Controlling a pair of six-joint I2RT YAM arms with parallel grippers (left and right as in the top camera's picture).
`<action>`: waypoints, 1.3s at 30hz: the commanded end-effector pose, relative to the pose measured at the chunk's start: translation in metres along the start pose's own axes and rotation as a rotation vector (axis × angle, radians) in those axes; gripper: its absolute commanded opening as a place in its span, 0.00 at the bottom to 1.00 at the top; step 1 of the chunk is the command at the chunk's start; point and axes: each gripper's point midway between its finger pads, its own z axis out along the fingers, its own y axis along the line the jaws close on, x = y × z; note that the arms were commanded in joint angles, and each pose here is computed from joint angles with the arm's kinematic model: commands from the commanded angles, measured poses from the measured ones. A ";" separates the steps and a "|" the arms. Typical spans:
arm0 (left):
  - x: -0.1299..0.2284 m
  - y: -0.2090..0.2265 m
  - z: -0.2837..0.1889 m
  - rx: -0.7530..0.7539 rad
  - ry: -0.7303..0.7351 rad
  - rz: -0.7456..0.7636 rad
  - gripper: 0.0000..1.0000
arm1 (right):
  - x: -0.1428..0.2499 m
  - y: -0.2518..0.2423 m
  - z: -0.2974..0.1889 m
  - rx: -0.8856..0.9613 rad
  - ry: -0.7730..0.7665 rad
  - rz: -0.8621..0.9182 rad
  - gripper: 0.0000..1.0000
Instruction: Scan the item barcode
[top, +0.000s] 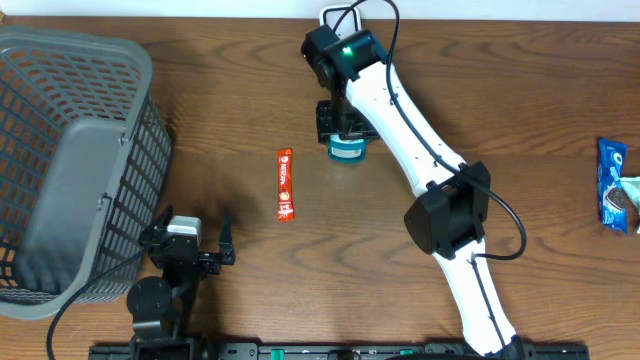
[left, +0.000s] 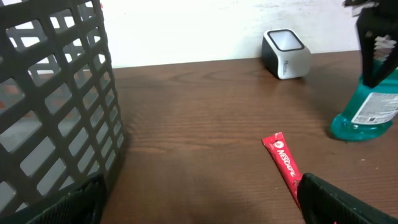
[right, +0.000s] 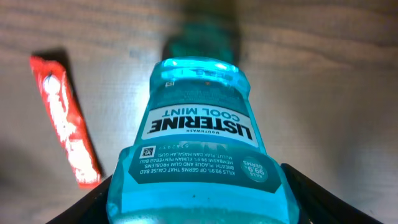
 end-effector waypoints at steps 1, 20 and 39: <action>0.013 -0.002 0.001 0.012 0.038 0.006 0.98 | 0.007 0.013 -0.025 -0.106 0.006 -0.069 0.51; 0.013 -0.002 0.001 0.012 0.038 0.006 0.98 | 0.013 0.021 -0.026 -0.152 0.032 -0.127 0.48; 0.013 -0.002 0.001 0.012 0.038 0.006 0.98 | 0.013 0.007 0.030 0.040 0.040 -0.056 0.51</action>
